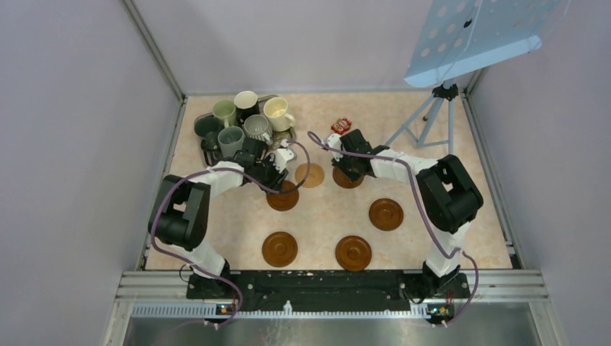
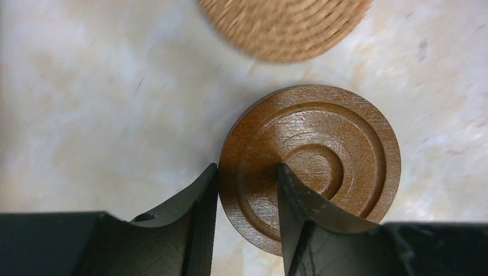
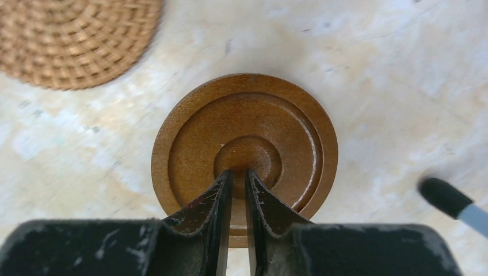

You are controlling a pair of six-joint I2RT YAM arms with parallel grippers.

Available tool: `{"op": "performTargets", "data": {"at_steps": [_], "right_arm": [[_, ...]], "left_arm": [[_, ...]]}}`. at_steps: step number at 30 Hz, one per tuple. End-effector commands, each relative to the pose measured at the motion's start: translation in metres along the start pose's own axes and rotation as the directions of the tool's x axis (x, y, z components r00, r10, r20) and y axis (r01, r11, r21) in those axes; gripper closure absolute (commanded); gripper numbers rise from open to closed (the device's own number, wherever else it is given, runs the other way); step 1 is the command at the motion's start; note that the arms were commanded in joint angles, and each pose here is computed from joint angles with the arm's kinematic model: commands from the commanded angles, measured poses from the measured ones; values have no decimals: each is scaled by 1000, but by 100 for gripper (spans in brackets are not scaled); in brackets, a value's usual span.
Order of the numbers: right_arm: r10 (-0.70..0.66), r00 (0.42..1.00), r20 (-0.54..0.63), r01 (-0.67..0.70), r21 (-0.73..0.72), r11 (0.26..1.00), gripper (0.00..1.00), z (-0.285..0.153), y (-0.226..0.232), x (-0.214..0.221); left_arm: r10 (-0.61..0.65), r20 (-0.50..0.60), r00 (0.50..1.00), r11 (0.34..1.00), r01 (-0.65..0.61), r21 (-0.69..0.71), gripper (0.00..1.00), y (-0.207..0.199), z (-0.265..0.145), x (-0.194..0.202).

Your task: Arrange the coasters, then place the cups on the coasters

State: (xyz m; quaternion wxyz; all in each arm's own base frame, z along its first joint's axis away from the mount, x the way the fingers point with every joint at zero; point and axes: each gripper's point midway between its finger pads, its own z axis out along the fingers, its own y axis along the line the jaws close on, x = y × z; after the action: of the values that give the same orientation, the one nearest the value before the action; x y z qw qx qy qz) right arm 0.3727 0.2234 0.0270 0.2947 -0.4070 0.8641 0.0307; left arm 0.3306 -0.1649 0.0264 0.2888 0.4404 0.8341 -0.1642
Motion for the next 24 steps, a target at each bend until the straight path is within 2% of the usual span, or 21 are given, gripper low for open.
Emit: {"op": "performTargets", "data": {"at_steps": [1,7,12,15,18,19,21,24], "right_arm": [[6,983,-185,-46,-213,976,83,-10,68,59],[10,984,-179,-57,-256,965,80,-11,85,53],[5,982,-188,-56,-267,962,79,-8,91,54],[3,984,-180,-50,-253,966,73,-12,87,50],[10,991,-134,-45,-260,964,62,-23,79,32],[16,994,-111,-45,-263,964,58,-28,75,23],[18,997,-69,-35,-263,964,53,-38,67,8],[12,1000,-24,-18,-283,959,52,-52,62,-6]], "left_arm": [[-36,-116,993,991,20,-129,63,33,-27,55],[-53,-134,990,986,30,-163,64,48,-53,88],[-67,-137,988,983,42,-179,62,51,-58,95],[-85,-127,988,981,61,-186,54,52,-62,92],[-43,-74,996,989,32,-145,31,43,-71,75],[-19,-36,999,993,15,-121,27,37,-75,65],[37,28,999,993,-33,-109,22,32,-87,45],[90,70,993,992,-83,-90,20,21,-94,24]]}}
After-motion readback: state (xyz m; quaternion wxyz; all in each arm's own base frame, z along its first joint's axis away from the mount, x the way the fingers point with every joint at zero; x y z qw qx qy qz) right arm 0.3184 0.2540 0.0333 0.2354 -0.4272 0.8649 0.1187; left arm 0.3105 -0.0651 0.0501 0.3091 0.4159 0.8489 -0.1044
